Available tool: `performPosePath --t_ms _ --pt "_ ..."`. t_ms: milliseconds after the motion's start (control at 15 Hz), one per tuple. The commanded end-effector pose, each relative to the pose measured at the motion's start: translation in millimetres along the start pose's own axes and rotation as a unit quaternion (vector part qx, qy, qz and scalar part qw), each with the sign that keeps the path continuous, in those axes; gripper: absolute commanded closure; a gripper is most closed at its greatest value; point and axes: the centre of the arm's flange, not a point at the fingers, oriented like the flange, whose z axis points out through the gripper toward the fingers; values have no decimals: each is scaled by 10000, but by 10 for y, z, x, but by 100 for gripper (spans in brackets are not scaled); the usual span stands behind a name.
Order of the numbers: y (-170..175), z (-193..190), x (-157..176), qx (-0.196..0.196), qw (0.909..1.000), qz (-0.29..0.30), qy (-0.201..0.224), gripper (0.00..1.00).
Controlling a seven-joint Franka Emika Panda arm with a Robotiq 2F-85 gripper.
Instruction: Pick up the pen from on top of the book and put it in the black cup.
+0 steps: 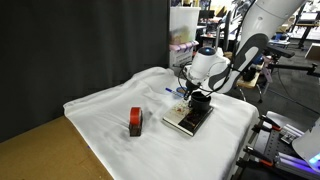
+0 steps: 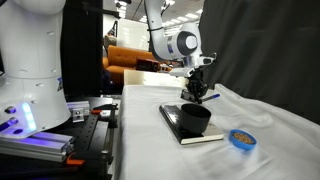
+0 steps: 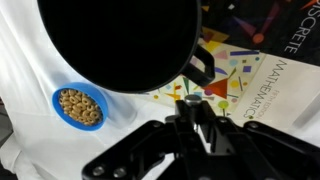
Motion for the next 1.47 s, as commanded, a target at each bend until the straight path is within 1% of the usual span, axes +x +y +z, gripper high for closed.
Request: performPosePath --t_ms 0,333,667,1067,1200,1267,1400 --pt "16 43 34 -56 10000 -17 22 96" --pt "180 204 196 -228 9996 -24 134 96" --pt "357 256 407 -387 9988 -1 288 96" --pt "491 201 485 -537 9978 34 392 96" --pt "490 155 465 -520 9979 63 388 96" --pt "493 205 473 -485 9982 151 310 83" --pt "483 203 475 -483 9982 143 316 83"
